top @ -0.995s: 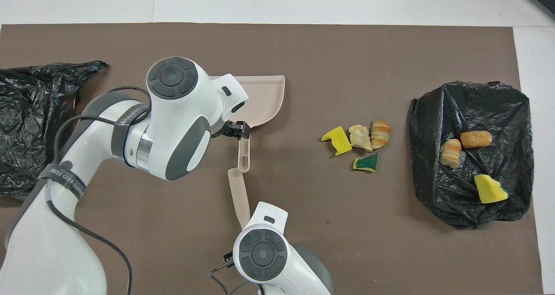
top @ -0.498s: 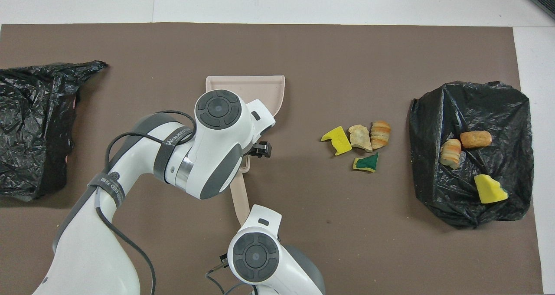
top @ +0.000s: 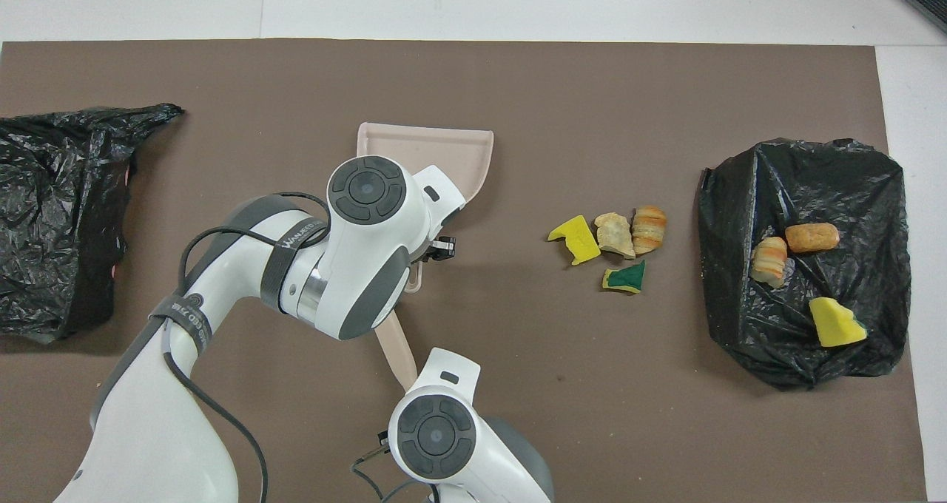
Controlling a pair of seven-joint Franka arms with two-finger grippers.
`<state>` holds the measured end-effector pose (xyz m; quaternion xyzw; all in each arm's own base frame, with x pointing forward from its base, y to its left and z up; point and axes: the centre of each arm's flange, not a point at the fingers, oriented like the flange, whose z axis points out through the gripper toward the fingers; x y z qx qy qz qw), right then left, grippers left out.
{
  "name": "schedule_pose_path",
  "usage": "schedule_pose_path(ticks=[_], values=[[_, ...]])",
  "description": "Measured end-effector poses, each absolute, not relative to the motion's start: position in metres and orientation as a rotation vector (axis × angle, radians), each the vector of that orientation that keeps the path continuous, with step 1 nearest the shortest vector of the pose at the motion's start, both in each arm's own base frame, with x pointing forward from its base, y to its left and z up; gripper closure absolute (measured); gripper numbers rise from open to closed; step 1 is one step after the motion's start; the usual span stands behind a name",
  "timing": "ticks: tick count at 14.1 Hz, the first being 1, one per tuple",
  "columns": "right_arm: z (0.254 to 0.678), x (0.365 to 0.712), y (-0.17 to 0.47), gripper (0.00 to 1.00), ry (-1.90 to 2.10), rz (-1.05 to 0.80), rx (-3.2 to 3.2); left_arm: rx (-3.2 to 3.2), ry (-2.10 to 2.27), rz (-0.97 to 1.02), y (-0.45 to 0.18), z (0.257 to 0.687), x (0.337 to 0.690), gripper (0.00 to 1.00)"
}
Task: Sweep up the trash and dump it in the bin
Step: 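Place the dustpan near the trash while the right gripper sweeps with the brush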
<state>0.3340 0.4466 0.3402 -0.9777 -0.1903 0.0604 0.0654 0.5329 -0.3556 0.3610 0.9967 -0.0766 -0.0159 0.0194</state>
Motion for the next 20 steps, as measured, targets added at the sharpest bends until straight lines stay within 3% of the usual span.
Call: schedule_pose_path(ticks=[4, 8, 12, 16, 20], values=[[0.377, 0.341, 0.425, 0.73, -0.549, 0.264, -2.979, 3.096, -0.232, -0.037, -0.318, 0.370, 0.556, 0.68], [0.453, 0.362, 0.345, 0.73, -0.404, 0.352, -3.025, 3.095, -0.288, -0.058, -0.265, 0.401, 0.581, 0.68], [0.504, 0.387, 0.257, 0.73, -0.197, 0.313, -3.082, 3.082, -0.494, -0.204, -0.245, 0.412, 0.574, 0.68], [0.493, 0.442, 0.158, 0.73, -0.022, 0.237, -3.141, 2.994, -0.842, -0.266, -0.210, 0.413, 0.582, 0.68], [0.437, 0.486, 0.100, 0.73, 0.006, 0.241, -3.262, 2.873, -1.173, -0.256, -0.175, 0.418, 0.595, 0.68]])
